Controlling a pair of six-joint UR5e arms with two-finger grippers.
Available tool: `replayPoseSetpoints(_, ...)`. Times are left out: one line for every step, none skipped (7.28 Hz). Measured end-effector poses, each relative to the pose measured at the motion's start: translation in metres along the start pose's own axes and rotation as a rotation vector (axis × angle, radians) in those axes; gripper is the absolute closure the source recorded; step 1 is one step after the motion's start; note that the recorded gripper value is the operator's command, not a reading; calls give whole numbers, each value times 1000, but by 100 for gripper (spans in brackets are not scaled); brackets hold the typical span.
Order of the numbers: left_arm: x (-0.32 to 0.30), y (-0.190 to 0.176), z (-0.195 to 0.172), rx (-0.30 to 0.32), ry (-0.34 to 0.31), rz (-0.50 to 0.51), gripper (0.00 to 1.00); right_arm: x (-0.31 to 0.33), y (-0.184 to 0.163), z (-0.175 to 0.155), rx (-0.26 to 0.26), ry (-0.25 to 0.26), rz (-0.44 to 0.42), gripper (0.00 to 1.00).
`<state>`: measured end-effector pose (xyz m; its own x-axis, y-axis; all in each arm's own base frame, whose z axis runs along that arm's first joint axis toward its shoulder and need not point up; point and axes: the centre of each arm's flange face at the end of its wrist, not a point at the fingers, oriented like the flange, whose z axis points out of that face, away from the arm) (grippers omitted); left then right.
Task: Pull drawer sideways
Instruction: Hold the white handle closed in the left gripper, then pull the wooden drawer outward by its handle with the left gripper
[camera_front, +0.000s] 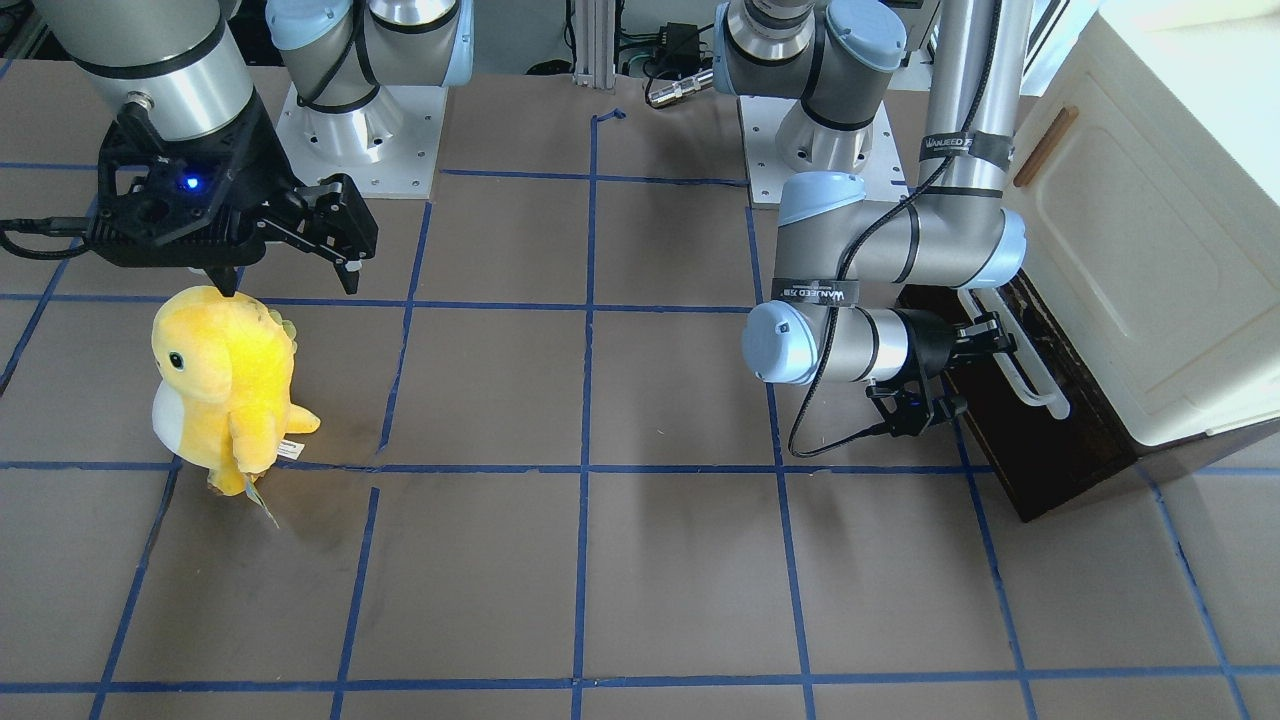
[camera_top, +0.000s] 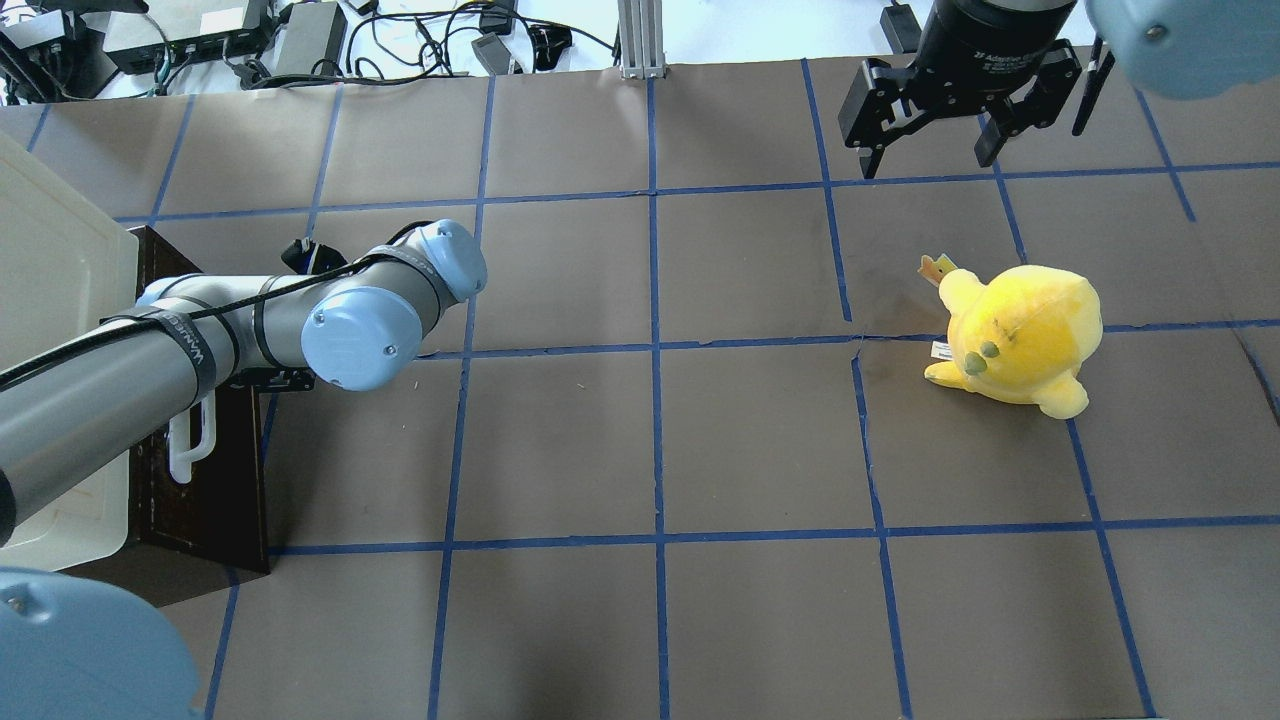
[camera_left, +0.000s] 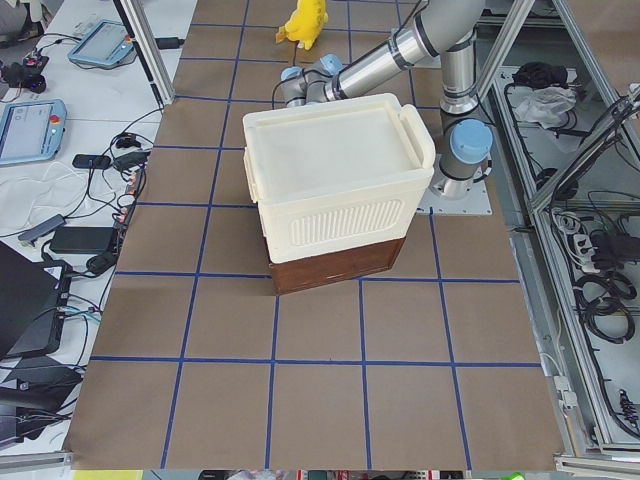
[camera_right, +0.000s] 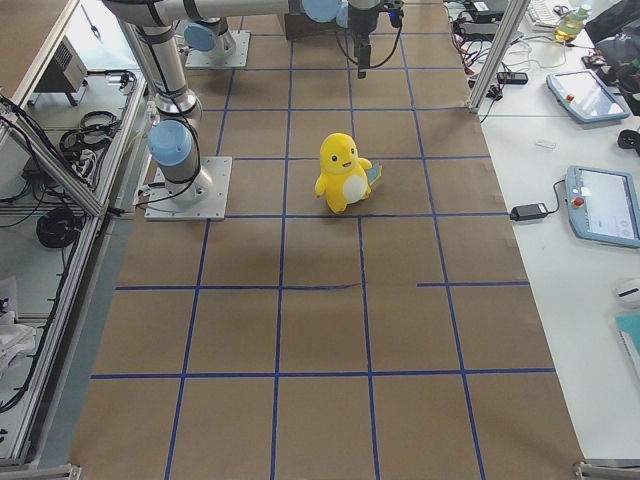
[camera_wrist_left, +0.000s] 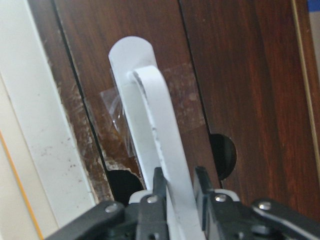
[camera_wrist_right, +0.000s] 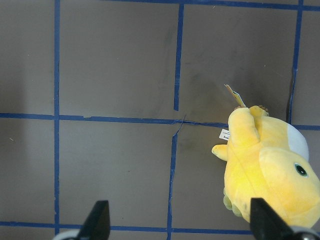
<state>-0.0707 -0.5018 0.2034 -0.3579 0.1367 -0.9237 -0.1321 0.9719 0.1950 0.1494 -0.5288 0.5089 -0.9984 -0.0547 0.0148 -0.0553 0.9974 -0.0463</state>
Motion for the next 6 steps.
replayPoseSetpoints(-3,-3,-3,5,3,-7,74,0,0,0,0,0,0,0)
replayPoseSetpoints(-5,-5,-7,12,6,-14,74,0,0,0,0,0,0,0)
replayPoseSetpoints(-6,-6,-10,16,8,-16,74,0,0,0,0,0,0,0)
replayPoseSetpoints(-5,-6,-12,20,8,-16,74,0,0,0,0,0,0,0)
replayPoseSetpoints(-4,-5,-14,24,8,-13,74,0,0,0,0,0,0,0)
replayPoseSetpoints(-2,-4,-16,24,13,-11,74,0,0,0,0,0,0,0)
